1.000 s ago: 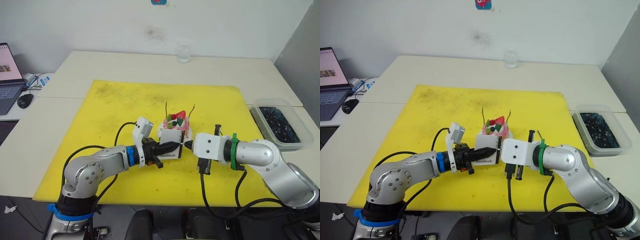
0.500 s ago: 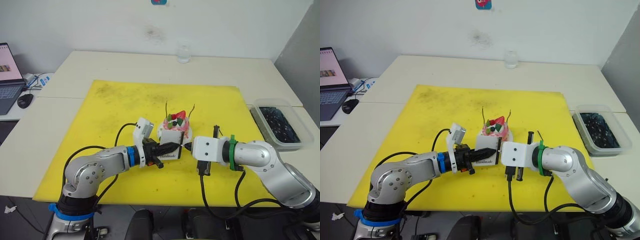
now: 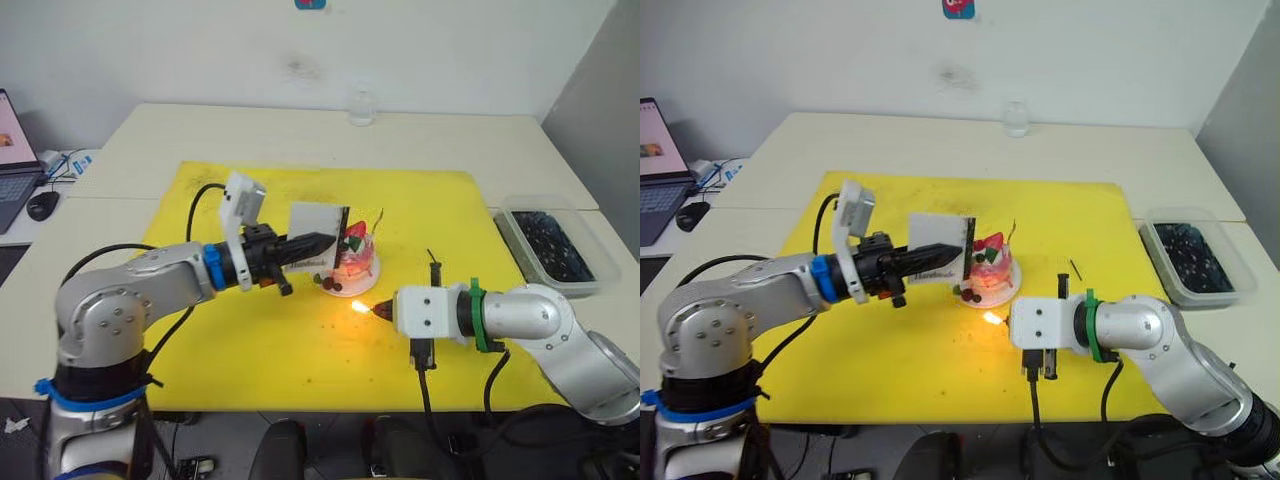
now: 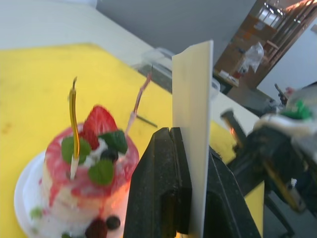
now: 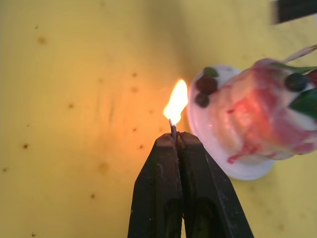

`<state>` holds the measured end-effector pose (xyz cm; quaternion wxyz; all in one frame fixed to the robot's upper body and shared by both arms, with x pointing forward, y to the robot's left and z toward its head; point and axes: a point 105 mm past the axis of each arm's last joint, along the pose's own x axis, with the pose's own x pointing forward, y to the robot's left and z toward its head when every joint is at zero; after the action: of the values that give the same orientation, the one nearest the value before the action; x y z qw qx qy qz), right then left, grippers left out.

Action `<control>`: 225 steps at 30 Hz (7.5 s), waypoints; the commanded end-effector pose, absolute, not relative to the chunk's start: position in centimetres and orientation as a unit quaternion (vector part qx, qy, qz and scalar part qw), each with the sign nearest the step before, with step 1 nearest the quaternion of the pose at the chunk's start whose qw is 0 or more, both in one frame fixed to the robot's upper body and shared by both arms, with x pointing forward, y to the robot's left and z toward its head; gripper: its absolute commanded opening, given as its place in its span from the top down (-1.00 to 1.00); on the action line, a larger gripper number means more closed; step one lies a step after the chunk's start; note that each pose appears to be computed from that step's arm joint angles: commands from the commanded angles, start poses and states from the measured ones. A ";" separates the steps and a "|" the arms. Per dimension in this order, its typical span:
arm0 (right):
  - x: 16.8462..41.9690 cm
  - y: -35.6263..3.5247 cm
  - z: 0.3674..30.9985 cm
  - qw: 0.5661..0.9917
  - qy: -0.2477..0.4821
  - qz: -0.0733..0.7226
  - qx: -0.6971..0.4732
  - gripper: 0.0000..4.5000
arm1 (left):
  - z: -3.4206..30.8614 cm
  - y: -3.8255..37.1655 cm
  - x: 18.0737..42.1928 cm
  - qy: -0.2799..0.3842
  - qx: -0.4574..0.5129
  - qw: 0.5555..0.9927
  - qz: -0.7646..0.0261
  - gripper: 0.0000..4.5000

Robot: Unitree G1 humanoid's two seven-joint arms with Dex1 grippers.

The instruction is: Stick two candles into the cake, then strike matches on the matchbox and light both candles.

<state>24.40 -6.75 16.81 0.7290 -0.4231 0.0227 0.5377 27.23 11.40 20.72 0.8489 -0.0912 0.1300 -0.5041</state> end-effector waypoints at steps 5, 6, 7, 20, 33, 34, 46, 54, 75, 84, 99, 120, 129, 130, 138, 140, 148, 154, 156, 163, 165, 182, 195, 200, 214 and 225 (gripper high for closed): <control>25.9 -5.2 21.7 0.765 -0.053 0.503 -0.397 0.98 | 16.6 15.5 25.6 0.203 -0.123 0.855 -0.462 1.00; 26.5 -4.8 22.2 0.771 -0.062 0.495 -0.396 0.98 | 15.7 15.8 25.5 0.213 -0.123 0.857 -0.453 1.00; 27.2 -4.4 22.7 0.775 -0.072 0.486 -0.397 0.98 | 14.9 15.9 25.5 0.220 -0.123 0.859 -0.446 1.00; 31.0 -2.4 24.0 0.792 -0.128 0.420 -0.425 0.98 | 13.9 14.1 24.9 0.218 -0.124 0.848 -0.467 1.00; 32.0 -2.5 23.9 0.791 -0.142 0.402 -0.440 0.98 | 14.1 13.5 25.1 0.213 -0.124 0.843 -0.478 1.00; 32.1 -2.6 23.8 0.790 -0.142 0.401 -0.441 0.98 | 14.1 13.4 25.1 0.212 -0.124 0.843 -0.479 1.00; 32.2 -2.3 23.6 0.785 -0.147 0.404 -0.445 0.98 | 14.0 13.2 25.0 0.211 -0.122 0.841 -0.483 1.00; 32.2 -2.3 23.5 0.783 -0.146 0.407 -0.447 0.98 | 14.1 13.2 25.2 0.211 -0.121 0.840 -0.484 1.00; 32.0 -2.4 23.5 0.783 -0.145 0.409 -0.447 0.98 | 13.9 13.0 25.1 0.213 -0.120 0.838 -0.488 1.00; 31.2 -3.1 24.2 0.785 -0.141 0.414 -0.438 0.98 | 13.9 12.8 25.2 0.211 -0.122 0.837 -0.491 1.00; 26.7 -13.6 20.8 0.890 0.023 0.328 -0.317 0.98 | 13.8 11.3 24.6 0.213 -0.134 0.817 -0.519 1.00; 32.1 -33.9 18.6 0.964 0.091 -0.077 -0.237 0.80 | 13.3 10.0 24.4 0.220 -0.145 0.804 -0.533 1.00; 31.9 -33.8 20.4 0.967 0.034 -0.101 -0.232 -0.55 | 13.4 10.3 24.5 0.219 -0.143 0.808 -0.528 1.00; 31.7 -32.6 21.3 0.970 0.011 -0.079 -0.230 -0.64 | 13.4 10.3 24.5 0.219 -0.142 0.808 -0.528 1.00; 29.0 -21.3 19.3 0.971 -0.023 0.175 -0.160 -0.99 | 13.4 10.4 24.4 0.218 -0.140 0.810 -0.526 1.00; 29.1 -19.7 18.0 0.972 -0.012 0.198 -0.124 -0.99 | 13.5 10.4 24.5 0.218 -0.139 0.810 -0.527 1.00; 31.4 -17.1 13.7 0.973 0.027 0.209 -0.093 -0.99 | 13.7 10.4 24.6 0.215 -0.135 0.811 -0.526 1.00; 33.8 -16.9 12.1 0.979 0.033 0.184 -0.085 -0.99 | 13.7 10.6 24.7 0.215 -0.134 0.813 -0.524 1.00; 34.4 -16.9 11.5 0.980 0.040 0.176 -0.082 -0.99 | 13.7 10.6 24.7 0.215 -0.134 0.814 -0.523 1.00; 35.1 -16.6 10.2 0.981 0.069 0.166 -0.071 -0.29 | 13.6 10.7 24.6 0.215 -0.133 0.816 -0.520 1.00; 35.2 -16.4 10.0 0.981 0.074 0.164 -0.069 0.07 | 13.5 10.7 24.5 0.217 -0.133 0.816 -0.519 1.00; 31.9 -13.3 13.7 0.973 0.045 0.214 -0.068 0.99 | 13.6 10.5 24.0 0.219 -0.134 0.810 -0.527 1.00; 24.1 -13.1 12.0 0.977 0.083 0.188 -0.050 0.99 | 13.9 9.5 24.3 0.220 -0.144 0.798 -0.542 1.00; 24.1 -13.7 9.9 0.980 0.092 0.169 -0.044 0.99 | 13.9 9.3 24.4 0.221 -0.143 0.796 -0.545 1.00; 24.3 -13.8 9.1 0.981 0.065 0.171 -0.065 0.09 | 13.9 9.1 24.2 0.222 -0.141 0.794 -0.548 1.00; 24.6 -14.0 8.4 0.984 0.069 0.155 -0.053 0.09 | 13.9 9.0 24.3 0.222 -0.142 0.793 -0.550 1.00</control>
<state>24.47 -13.99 7.67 0.9819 -0.0543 0.0864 0.1596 24.53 9.54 13.13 0.7982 -0.1461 0.2374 -0.5340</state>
